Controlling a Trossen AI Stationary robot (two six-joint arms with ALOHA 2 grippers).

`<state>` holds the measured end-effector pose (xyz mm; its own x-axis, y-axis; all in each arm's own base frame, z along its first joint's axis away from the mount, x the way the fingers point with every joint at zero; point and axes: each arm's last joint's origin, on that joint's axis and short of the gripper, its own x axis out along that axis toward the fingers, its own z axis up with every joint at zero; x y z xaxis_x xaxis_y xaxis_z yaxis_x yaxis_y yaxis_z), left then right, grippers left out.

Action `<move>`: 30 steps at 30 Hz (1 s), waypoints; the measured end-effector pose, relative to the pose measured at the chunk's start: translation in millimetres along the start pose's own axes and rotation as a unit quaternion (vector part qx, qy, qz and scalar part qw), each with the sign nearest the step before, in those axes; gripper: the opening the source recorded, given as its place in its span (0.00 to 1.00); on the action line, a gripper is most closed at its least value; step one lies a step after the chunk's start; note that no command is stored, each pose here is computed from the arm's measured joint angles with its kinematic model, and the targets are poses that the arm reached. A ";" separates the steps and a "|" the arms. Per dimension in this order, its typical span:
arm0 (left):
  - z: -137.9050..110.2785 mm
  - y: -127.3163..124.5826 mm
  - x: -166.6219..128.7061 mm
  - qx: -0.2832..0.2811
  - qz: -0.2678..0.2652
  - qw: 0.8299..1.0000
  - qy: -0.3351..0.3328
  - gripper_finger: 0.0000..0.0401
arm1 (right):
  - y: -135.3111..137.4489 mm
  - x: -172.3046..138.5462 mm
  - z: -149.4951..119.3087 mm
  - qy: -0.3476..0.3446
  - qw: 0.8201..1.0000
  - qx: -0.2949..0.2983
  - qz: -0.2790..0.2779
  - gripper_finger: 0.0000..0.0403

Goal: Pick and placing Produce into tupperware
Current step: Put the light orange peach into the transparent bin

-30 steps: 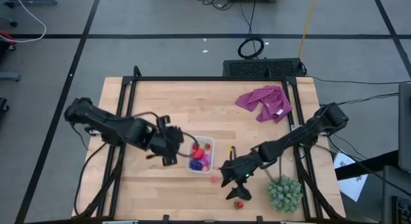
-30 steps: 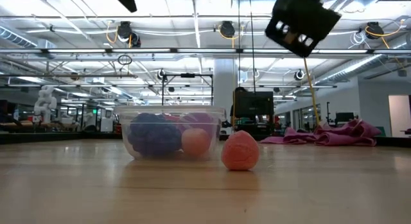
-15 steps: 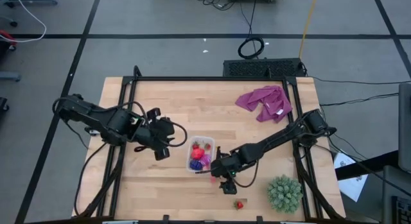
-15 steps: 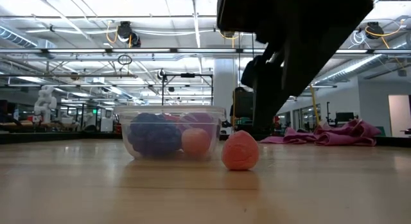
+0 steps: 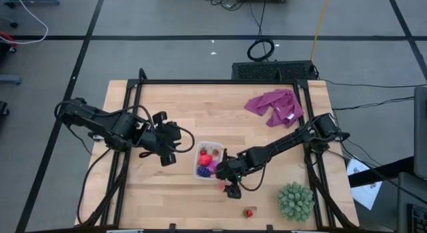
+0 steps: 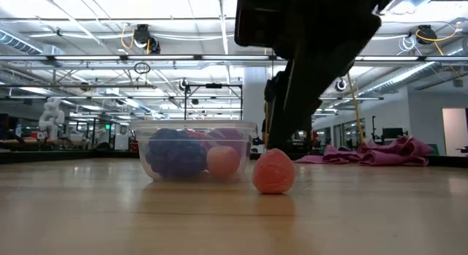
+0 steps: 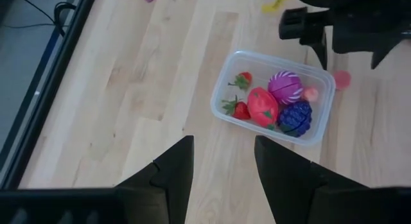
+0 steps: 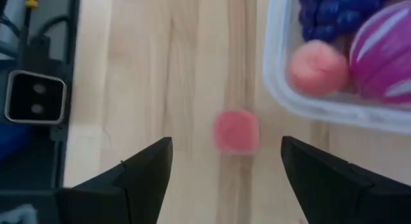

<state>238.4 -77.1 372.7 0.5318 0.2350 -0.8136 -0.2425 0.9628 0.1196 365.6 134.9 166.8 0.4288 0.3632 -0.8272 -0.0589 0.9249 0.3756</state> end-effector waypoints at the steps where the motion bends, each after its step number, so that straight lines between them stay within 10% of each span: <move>1: 0.0 0.0 0.0 0.000 0.000 1.000 0.000 0.43 | -0.1 1.4 0.5 -0.003 1.000 0.001 0.001 0.70; 30: 0.3 -0.1 0.0 -0.002 -0.001 1.000 -0.001 0.43 | -14.7 26.3 -2.0 0.006 1.000 0.017 -0.018 0.70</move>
<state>238.7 -77.2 372.9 0.5342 0.2339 -0.8123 -0.2453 0.9625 0.1158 375.9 131.0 138.7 0.4187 0.3320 -0.8453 -0.0132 0.9329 0.3599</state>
